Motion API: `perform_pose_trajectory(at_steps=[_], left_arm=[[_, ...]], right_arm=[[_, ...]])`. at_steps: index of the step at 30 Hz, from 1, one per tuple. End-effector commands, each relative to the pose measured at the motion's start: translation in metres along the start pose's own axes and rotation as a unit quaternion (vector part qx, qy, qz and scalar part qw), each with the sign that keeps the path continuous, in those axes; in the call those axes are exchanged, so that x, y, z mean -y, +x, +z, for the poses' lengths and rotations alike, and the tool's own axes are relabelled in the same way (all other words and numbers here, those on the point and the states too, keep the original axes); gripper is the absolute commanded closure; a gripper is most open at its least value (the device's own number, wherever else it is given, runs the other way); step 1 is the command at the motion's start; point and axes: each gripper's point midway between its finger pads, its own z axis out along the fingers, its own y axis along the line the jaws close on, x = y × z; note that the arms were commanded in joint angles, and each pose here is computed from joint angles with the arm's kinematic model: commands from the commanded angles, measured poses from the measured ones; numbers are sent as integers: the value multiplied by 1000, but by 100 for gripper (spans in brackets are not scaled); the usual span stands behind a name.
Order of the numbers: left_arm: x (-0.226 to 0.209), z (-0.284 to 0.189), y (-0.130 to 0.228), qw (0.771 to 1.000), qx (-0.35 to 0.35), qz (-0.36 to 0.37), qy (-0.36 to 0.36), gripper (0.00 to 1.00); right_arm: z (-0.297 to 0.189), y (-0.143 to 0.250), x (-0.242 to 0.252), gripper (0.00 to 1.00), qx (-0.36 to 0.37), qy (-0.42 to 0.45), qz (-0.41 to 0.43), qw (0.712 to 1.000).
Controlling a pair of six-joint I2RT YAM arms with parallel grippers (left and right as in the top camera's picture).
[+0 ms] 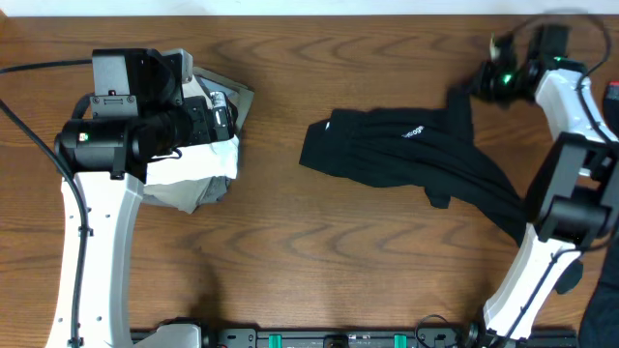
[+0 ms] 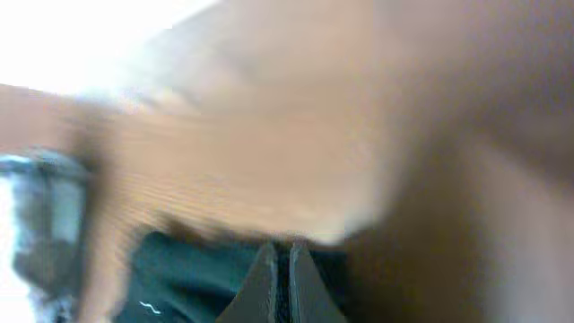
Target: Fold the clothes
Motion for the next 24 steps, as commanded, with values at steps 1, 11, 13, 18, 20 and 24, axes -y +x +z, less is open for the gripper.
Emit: perform_pose_trajectory(at_steps=[1, 11, 13, 18, 20, 24], left_arm=[[6, -8, -6, 1000, 11, 12, 6, 2], [6, -8, -6, 1000, 11, 12, 6, 2], [6, -8, -6, 1000, 11, 12, 6, 2], [6, -8, -7, 1000, 15, 13, 7, 2], [6, -8, -7, 1000, 15, 13, 7, 2], [7, -7, -6, 1000, 12, 14, 8, 2]], right_arm=[[-50, -49, -105, 99, 77, -136, -92, 983], [-78, -143, -104, 99, 282, -44, -86, 955], [-72, -140, -100, 99, 274, -39, -82, 958], [-54, -122, -75, 72, 234, -4, -59, 970], [-48, -109, -58, 40, 208, 29, -49, 976], [-37, -74, -38, 28, 137, 64, -39, 988]])
